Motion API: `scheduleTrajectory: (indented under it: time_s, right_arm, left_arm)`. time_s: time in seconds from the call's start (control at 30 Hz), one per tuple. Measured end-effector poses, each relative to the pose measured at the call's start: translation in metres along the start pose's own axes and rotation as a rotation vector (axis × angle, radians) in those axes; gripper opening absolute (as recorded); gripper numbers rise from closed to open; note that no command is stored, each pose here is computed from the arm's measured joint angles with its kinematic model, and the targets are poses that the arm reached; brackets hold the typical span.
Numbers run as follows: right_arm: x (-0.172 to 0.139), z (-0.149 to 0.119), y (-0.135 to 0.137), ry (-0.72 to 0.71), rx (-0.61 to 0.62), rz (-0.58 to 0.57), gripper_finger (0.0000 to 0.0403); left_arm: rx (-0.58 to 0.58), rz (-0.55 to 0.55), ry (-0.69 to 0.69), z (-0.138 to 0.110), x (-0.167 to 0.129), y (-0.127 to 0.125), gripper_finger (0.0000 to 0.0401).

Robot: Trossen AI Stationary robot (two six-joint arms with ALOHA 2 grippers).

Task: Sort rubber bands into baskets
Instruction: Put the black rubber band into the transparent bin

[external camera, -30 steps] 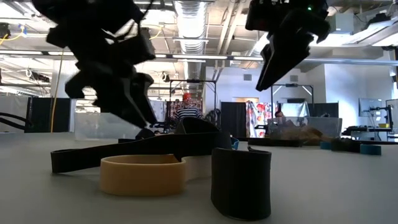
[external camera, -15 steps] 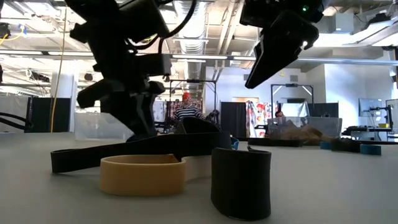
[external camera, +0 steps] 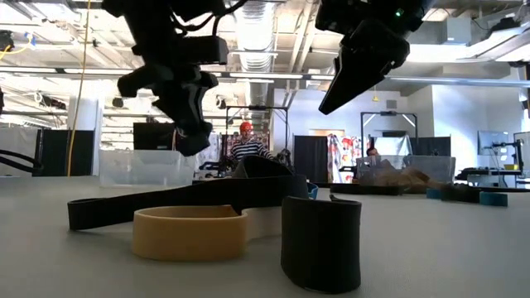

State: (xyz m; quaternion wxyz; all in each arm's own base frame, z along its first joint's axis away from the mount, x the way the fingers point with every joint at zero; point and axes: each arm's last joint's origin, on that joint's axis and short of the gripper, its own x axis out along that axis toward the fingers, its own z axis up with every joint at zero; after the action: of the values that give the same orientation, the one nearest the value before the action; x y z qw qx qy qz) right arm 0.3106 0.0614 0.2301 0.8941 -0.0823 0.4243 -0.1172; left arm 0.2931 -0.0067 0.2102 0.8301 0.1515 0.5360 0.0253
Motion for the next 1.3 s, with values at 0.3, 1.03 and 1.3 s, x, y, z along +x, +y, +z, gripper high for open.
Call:
scheduleTrajectory:
  time_s: [0.3,1.03,1.3]
  right_arm:
    - [-0.001,-0.001,0.003,0.004,-0.009,0.006,0.0217]
    - [-0.003,-0.002,0.006,0.001,-0.009,0.014,0.0217]
    - [-0.003,-0.002,0.006,0.0,-0.008,0.013,0.0217]
  left_arm:
    - [-0.025,-0.086,0.088,-0.001,0.039,-0.005,0.0]
    - [-0.028,-0.045,0.185,-0.009,0.057,-0.001,0.0096]
    - [-0.021,-0.053,0.194,-0.01,0.055,-0.001,0.0067]
